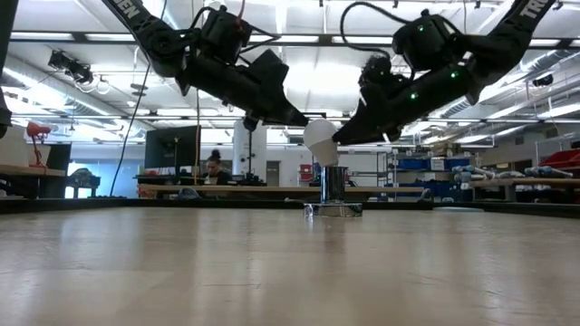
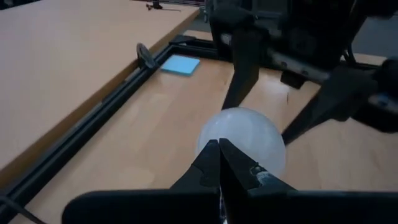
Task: Screw lightbulb
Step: Insert the lightbulb into the lamp
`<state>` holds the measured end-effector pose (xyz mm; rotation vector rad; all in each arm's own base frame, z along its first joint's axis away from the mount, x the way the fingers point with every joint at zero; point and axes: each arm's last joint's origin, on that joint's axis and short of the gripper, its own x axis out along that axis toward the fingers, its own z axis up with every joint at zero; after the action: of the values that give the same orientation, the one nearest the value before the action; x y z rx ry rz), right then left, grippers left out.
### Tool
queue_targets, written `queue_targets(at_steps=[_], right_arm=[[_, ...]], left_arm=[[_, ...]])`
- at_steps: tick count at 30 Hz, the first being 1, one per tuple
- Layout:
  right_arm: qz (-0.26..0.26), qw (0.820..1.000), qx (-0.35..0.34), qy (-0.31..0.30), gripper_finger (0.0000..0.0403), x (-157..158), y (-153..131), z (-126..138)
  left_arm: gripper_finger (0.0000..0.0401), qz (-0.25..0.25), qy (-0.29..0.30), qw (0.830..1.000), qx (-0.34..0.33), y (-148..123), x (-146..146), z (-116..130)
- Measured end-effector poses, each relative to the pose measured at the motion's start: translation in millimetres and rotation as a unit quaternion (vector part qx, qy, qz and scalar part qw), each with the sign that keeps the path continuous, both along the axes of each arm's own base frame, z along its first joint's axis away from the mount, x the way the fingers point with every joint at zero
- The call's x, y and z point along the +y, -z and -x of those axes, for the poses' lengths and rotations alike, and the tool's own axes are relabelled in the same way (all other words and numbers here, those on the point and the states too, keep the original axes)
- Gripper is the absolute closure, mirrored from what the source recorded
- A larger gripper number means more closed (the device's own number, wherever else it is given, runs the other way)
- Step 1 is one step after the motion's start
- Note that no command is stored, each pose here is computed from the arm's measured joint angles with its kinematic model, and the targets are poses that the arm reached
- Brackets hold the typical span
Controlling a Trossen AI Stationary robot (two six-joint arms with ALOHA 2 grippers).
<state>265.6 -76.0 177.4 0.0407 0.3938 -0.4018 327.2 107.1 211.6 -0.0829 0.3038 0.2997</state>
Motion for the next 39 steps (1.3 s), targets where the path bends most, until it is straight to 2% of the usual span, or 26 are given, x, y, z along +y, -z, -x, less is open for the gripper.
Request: queue_targets(at_steps=[6, 9, 13, 16, 19, 23, 27, 31, 39], right_arm=[[0.008, 1.0, -0.028, -0.001, 0.0158, 2.3, -19.9, 8.4], [0.01, 0.999, -0.05, 0.001, 0.0173, 2.9, -27.8, 10.3], [0.012, 0.998, -0.067, -0.003, 0.0212, 3.1, -31.6, 9.8], [0.01, 0.998, -0.062, -0.004, 0.0252, 3.1, -30.4, 10.0], [0.01, 0.998, -0.062, -0.004, 0.0292, 3.2, -30.4, 10.0], [0.011, 0.998, -0.065, -0.004, 0.0338, 3.1, -31.0, 9.8], [0.01, 0.998, -0.064, -0.004, 0.0364, 3.1, -30.8, 9.9], [-0.002, 0.999, -0.045, 0.003, 0.0373, 2.7, -26.6, 11.3], [-0.091, 0.992, 0.057, 0.063, 0.038, -4.0, 10.4, 13.9]], left_arm=[[0.0401, 0.002, 0.0, 1.0, 0.005, 0.9, -0.1, 0.3], [0.0401, 0.002, 0.001, 1.0, 0.006, 1.2, -0.2, 0.4], [0.0401, 0.006, 0.004, 1.0, 0.017, 3.0, -2.0, 0.7], [0.0401, 0.008, 0.01, 0.999, 0.05, 1.1, -8.4, 6.2], [0.0401, 0.001, -0.008, 0.997, 0.072, -0.5, -10.1, 10.5], [0.0401, -0.004, -0.014, 0.998, 0.059, -1.3, -8.3, 8.7], [0.0401, -0.006, -0.001, 0.999, 0.036, -2.3, -8.7, 4.8], [0.0401, -0.003, 0.001, 0.999, 0.036, -1.2, -8.3, 4.3], [0.0401, -0.007, 0.001, 1.0, 0.022, -3.9, -8.2, 3.3]])
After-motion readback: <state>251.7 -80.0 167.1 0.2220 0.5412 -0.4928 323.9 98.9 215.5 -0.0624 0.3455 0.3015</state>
